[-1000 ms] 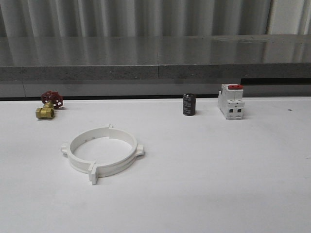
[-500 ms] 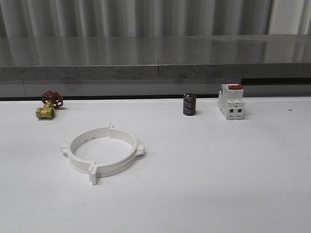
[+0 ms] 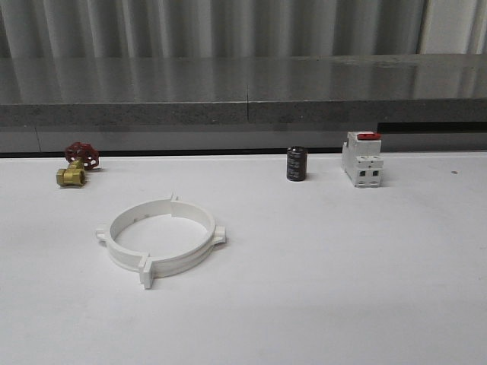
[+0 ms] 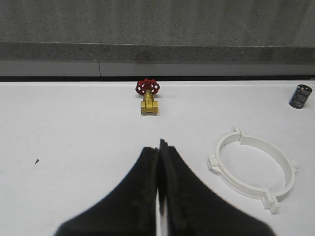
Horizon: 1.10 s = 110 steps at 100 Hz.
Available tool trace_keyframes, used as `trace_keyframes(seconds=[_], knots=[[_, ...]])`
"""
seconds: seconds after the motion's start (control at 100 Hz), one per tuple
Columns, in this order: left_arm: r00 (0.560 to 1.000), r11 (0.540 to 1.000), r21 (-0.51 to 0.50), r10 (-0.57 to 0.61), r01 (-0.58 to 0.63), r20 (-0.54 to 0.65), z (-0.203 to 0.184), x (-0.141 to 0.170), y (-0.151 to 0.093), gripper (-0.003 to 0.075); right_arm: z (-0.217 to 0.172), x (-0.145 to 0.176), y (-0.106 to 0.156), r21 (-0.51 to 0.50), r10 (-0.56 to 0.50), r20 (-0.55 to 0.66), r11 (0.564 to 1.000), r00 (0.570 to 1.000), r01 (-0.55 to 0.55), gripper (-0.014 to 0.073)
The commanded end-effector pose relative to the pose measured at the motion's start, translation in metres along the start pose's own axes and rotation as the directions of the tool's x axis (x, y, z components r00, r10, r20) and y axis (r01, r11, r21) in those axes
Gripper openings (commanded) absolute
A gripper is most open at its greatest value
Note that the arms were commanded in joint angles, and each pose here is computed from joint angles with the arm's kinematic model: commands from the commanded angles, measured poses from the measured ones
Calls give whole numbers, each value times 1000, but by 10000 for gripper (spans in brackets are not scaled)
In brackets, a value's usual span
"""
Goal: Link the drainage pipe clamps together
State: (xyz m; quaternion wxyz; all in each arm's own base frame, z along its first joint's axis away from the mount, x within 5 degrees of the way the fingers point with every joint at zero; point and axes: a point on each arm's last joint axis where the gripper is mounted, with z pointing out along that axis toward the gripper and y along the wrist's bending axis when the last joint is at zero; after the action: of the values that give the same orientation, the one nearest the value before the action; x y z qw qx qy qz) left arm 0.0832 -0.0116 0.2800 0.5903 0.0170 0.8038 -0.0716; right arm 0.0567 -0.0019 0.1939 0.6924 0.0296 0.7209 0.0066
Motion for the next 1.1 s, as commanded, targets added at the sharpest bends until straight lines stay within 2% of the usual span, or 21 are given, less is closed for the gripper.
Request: trace_keyframes(seconds=[0.0,0.55,0.7,0.81,1.09], knots=[[996,1000,23,-5,3,93,-3,-15,-3,-20,-3,-15,1,-4,-3,123,1000,992,4,-66],[995,1000,19,8,-10,97,-3,-15,-2,-20,-3,-15,1,-4,-3,123,1000,992,4,-66],[979,999,50,4,-15,204,-3,-18,-5,-20,-3,-15,1,-4,-3,123,1000,992,4,-66],[961,997,70,-49,31,271,-7,-11,-4,-20,-3,-15,1,-4,-3,123,1000,992,4,-66],[929,999,-42,-12,30,370,-15,28,8,-20,-3,-15,1,-4,-3,123,1000,992,4,-66]])
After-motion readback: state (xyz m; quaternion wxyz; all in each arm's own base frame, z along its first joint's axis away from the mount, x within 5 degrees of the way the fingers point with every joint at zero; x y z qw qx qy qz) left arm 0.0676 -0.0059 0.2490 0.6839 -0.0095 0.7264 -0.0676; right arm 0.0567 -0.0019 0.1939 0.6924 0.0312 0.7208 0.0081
